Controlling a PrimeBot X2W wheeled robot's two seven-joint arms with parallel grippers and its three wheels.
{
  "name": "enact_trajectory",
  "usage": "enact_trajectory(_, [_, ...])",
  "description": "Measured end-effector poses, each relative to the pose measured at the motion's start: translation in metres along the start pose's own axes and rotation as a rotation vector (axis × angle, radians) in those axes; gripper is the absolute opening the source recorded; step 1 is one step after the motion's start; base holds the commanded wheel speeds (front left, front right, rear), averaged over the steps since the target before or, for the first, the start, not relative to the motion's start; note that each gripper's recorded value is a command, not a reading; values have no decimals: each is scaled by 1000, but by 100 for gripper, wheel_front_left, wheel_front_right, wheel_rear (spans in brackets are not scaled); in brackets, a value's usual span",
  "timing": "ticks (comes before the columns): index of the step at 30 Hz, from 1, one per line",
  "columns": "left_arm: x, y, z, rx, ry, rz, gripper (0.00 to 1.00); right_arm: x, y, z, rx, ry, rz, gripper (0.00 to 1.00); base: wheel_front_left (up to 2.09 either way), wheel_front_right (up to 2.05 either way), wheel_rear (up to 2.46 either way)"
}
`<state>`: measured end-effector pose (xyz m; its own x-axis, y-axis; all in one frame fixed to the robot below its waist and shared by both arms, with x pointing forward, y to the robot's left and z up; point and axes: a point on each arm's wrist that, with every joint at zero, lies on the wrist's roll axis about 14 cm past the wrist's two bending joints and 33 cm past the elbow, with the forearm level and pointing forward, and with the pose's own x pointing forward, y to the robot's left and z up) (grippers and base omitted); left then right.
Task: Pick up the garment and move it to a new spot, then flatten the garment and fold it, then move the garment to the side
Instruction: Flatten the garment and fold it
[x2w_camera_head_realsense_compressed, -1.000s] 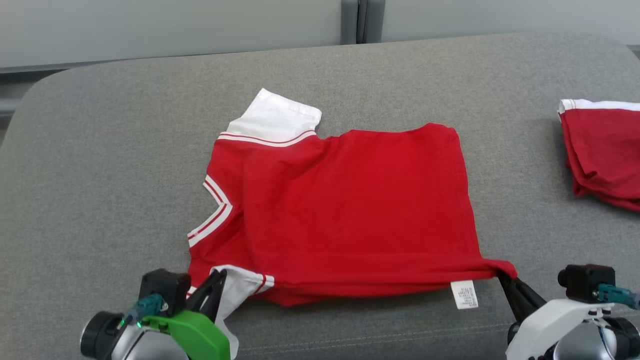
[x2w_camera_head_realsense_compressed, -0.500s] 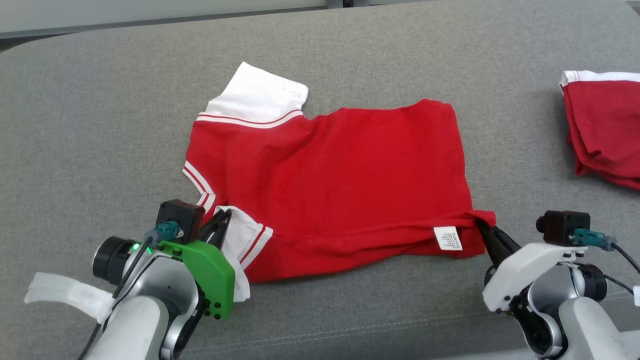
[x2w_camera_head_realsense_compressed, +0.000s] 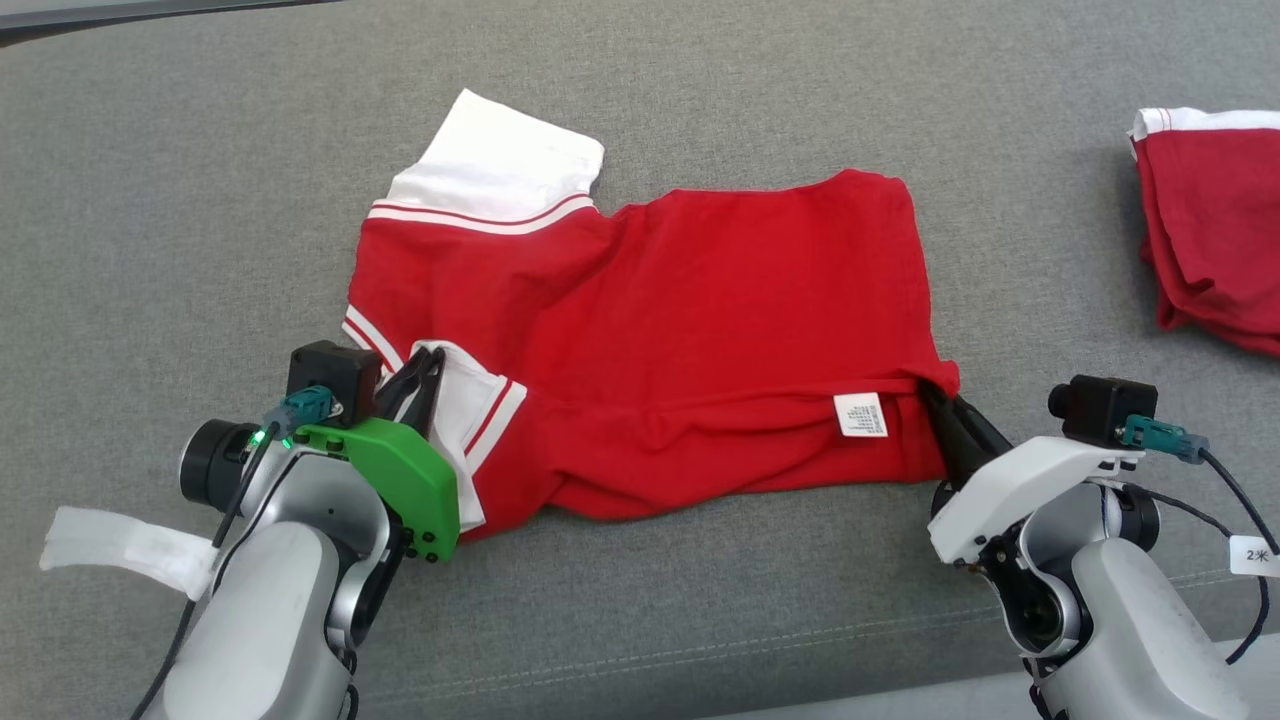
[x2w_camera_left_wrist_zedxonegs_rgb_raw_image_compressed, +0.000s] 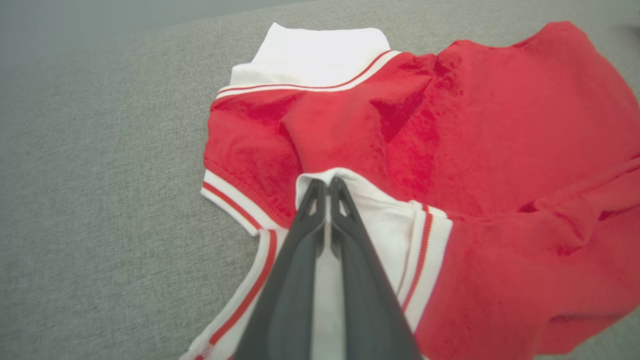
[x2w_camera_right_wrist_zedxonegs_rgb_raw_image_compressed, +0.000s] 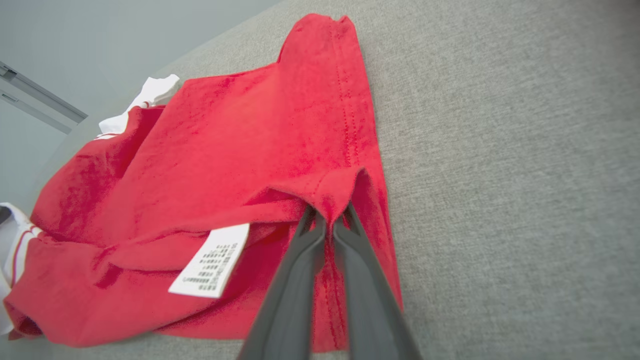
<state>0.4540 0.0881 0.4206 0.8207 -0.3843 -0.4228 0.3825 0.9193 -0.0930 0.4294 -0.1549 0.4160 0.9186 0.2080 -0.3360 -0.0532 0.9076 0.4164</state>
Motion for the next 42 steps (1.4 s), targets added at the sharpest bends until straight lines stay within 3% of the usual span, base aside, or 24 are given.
enact_trajectory(11, [-11, 29, 26, -133, -222, 143, 100, -12, 11, 16, 10, -185, 26, 100, 0, 0, 0])
enact_trajectory(17, [-46, 60, 44, -196, -403, 292, 100, -26, 23, 38, -79, -320, 51, 100, 0, 0, 0])
enact_trajectory(23, [-89, 77, 57, -194, -529, 393, 100, -41, 38, 63, -178, -423, 73, 100, 0, 0, 0])
enact_trajectory(33, [-136, 65, 35, -104, -509, 406, 100, -71, 39, 62, -263, -452, 48, 100, 0, 0, 0])
enact_trajectory(42, [-153, 36, 9, -96, -437, 355, 100, -94, 32, 44, -265, -416, 19, 100, 0, 0, 0])
